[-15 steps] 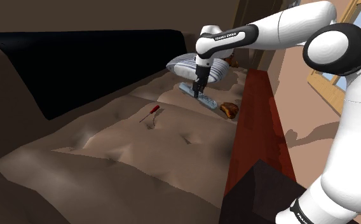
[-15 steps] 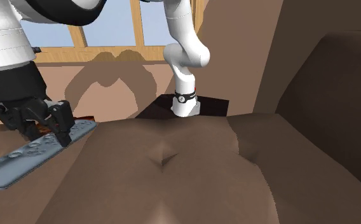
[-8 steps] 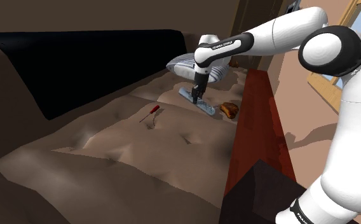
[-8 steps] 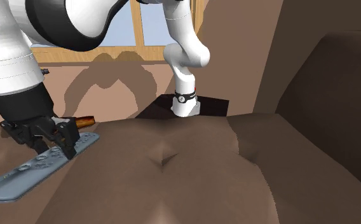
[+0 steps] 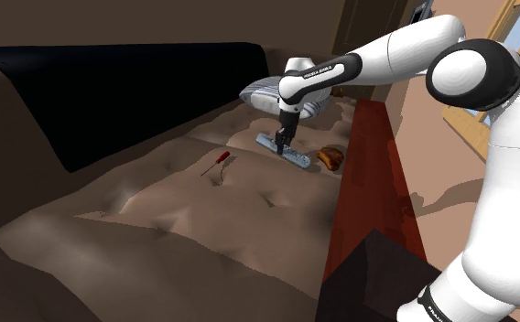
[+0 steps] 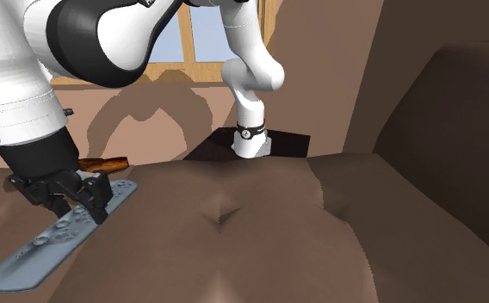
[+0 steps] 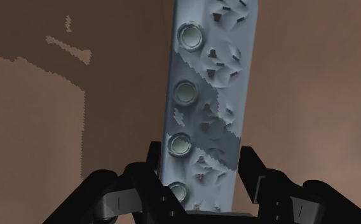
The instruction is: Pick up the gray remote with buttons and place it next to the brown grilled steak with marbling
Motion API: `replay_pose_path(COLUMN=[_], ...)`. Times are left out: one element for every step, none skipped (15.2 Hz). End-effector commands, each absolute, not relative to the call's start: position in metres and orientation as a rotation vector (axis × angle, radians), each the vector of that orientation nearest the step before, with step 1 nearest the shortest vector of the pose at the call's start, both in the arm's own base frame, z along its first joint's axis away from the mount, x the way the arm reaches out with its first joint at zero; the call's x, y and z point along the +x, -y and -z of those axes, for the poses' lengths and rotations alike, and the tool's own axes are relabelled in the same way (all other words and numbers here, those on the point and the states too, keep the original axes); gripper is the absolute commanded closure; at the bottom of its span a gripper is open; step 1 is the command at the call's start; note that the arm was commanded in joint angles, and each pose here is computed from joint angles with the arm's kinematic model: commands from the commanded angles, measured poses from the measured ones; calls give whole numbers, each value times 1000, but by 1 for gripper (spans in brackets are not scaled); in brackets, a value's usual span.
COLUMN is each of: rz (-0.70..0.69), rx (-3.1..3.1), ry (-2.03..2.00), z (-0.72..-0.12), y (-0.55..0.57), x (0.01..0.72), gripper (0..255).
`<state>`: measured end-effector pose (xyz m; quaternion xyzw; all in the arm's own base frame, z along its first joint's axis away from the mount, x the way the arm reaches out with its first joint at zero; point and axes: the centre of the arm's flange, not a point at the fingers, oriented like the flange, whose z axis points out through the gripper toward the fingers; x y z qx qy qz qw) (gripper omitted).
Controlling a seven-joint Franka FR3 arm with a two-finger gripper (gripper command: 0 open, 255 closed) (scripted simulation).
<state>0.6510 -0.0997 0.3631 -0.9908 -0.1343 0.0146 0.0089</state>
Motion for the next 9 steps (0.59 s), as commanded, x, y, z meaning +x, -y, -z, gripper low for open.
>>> replay_pose_path(rz=[-45,-45,-45,-45,-45,-45,-45,-45,-45], rx=[-3095,-3095,-3095,-3095,-3095,-3095,-3095,-3095,-3095], ry=[420,420,420,420,420,420,420,420,420], z=[-363,-363,-363,-363,-363,-363,-363,-363,-363], y=[100,100,100,100,100,100,100,100,100], x=[651,651,651,651,651,651,651,651,651], gripper=[255,255,255,0,0,0,0,0,0])
